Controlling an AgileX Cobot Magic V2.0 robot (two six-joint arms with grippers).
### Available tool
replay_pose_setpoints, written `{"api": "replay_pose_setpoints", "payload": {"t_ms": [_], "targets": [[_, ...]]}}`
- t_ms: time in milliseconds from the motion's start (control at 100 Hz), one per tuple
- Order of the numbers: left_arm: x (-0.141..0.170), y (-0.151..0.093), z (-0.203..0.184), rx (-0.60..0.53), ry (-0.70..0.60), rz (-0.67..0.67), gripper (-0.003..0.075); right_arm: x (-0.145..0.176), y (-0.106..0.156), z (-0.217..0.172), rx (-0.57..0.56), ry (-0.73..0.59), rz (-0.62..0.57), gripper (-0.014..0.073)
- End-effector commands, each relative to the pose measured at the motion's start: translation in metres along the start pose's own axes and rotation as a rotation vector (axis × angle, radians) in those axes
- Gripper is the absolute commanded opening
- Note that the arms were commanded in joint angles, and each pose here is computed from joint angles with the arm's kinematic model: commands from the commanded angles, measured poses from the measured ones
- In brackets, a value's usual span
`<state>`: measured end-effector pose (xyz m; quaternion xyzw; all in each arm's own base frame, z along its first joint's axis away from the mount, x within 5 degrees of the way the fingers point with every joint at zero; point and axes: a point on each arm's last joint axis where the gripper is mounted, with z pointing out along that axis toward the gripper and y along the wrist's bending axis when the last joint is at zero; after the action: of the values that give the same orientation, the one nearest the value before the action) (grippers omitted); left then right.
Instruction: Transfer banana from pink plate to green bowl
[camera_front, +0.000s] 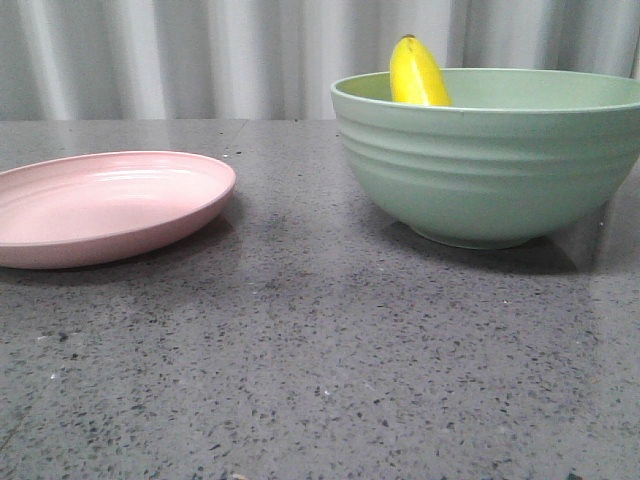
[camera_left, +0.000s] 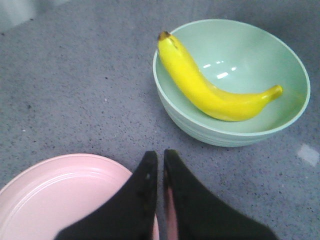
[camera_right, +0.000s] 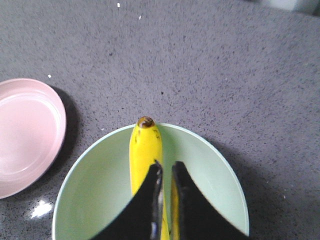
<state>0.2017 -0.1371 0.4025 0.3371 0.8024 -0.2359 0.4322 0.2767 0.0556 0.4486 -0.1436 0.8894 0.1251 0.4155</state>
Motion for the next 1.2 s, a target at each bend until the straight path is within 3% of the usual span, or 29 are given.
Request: {"api": "replay_pose_setpoints", "payload": {"t_ms": [0,300,660,900,1190], "targets": [[-0.009,-0.006,-0.023,-0.043,-0.164,-0.011,-0.002,0.003,0.008,-0.035,0.033,-0.185,-0.014,-0.0059],[0.045,-0.013,-0.057,-0.189,-0.372,-0.024,-0.002,0.089,0.013,-0.063,0.139,-0.432,-0.002,-0.0059],[0.132,-0.021,-0.073,-0.268,-0.496,-0.083,-0.002,0.196,0.011,-0.05,0.214,-0.557,0.019,-0.0065],[0.167,-0.024,-0.073,-0.292,-0.53,-0.093,-0.002,0.229,0.011,-0.046,0.226,-0.584,0.021,-0.0065],[0.185,-0.022,-0.062,-0.288,-0.47,-0.107,-0.002,0.23,0.011,-0.044,0.224,-0.57,0.022,-0.0065]]}}
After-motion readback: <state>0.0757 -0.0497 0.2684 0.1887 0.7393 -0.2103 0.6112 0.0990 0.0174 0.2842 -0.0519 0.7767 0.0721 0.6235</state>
